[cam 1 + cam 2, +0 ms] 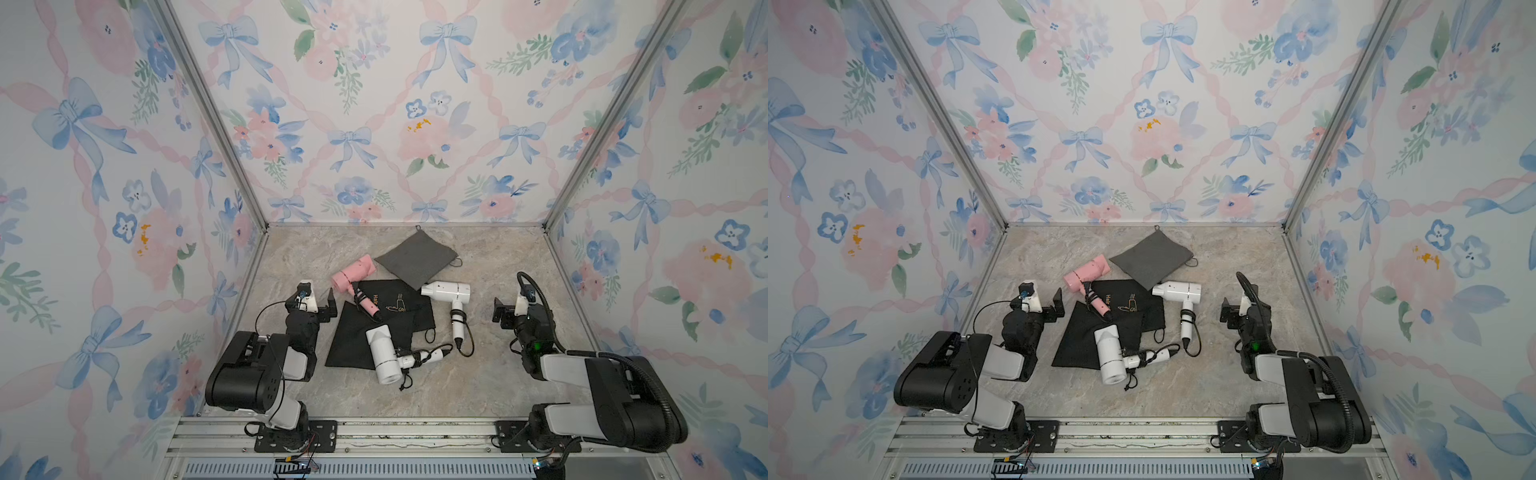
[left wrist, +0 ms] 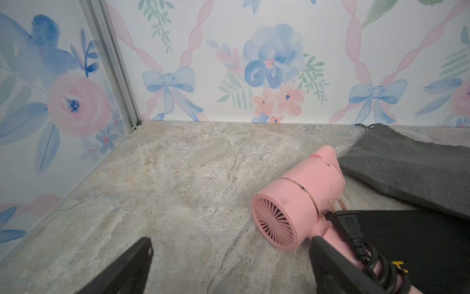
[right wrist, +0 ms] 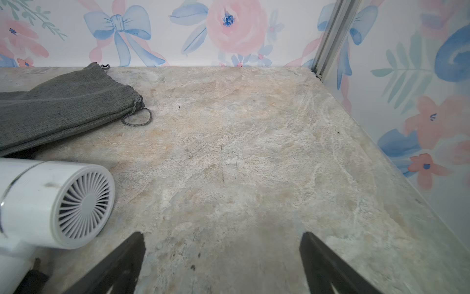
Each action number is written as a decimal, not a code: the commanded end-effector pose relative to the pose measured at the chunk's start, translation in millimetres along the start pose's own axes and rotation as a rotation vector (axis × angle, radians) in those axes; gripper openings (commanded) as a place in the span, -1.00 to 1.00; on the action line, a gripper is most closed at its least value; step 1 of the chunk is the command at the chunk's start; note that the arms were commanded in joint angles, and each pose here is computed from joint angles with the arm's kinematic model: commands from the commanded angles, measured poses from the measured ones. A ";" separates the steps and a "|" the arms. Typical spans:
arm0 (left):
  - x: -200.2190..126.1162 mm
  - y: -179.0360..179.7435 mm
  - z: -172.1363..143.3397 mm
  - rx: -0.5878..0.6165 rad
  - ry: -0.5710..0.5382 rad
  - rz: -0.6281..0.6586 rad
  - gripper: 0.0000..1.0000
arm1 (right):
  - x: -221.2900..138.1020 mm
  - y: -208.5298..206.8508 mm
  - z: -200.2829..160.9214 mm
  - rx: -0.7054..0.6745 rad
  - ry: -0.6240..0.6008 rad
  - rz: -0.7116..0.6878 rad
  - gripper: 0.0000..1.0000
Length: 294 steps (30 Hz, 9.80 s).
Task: Pack away hair dryers
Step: Pick up the hair dryer from the center of the board, then fold the hair dryer.
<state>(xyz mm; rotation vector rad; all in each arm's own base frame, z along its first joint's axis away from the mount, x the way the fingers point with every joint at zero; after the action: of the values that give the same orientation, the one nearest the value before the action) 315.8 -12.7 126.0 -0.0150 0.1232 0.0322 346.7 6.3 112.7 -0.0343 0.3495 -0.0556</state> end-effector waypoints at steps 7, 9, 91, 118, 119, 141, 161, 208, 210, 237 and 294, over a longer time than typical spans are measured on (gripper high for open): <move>1.8 0.0 6.1 0.016 -0.028 0.020 0.95 | 5.6 -4.4 2.8 0.013 -0.014 0.006 0.94; 1.9 3.0 6.0 0.006 -0.028 0.041 0.95 | 5.7 -4.6 3.3 0.011 -0.015 0.003 0.94; 2.7 -116.5 87.2 -0.218 0.526 -0.225 0.86 | -114.8 156.2 37.2 -0.043 0.550 0.234 0.82; 26.0 -168.7 134.2 -0.115 0.442 -0.352 0.88 | -25.1 182.5 -29.2 0.083 0.790 0.101 0.34; 26.0 -170.7 135.3 -0.112 0.440 -0.357 0.88 | -23.8 181.4 -32.7 0.082 0.796 0.097 0.33; 23.7 -204.9 144.5 -0.087 0.425 -0.426 0.89 | 1.2 179.5 -43.5 0.022 0.768 0.134 -0.07; 4.1 -217.1 172.6 -0.022 0.358 -0.606 0.90 | -66.0 137.2 62.0 -0.101 0.418 0.140 -0.29; -33.1 -196.3 184.2 -0.070 0.363 -1.205 0.78 | -143.2 284.4 178.0 -0.681 -0.242 0.616 -0.25; -33.7 -196.6 183.5 -0.072 0.367 -1.208 0.66 | -142.6 288.2 178.7 -0.691 -0.245 0.619 -0.25; -34.7 -187.4 211.5 -0.118 0.187 -1.067 -0.71 | -135.8 319.2 214.2 -0.047 -0.067 0.656 -0.23; -57.2 -178.4 228.6 -0.221 -0.006 -1.032 -0.75 | -141.7 376.1 188.2 0.407 0.049 0.829 0.35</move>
<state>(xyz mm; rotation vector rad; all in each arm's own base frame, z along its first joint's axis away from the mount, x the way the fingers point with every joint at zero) 315.1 -169.4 362.3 -0.2646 0.0593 -0.8224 323.5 375.9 300.0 0.5121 0.3936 0.5407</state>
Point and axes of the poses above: each gripper's point midway between its finger pads, its own x axis out along the fingers, its own y axis along the line the jaws close on, z = x × y, the point moved 5 cm from there along -x, back along the fingers, and after that the axes turned 1 degree about -x, right-handed, at the moved point
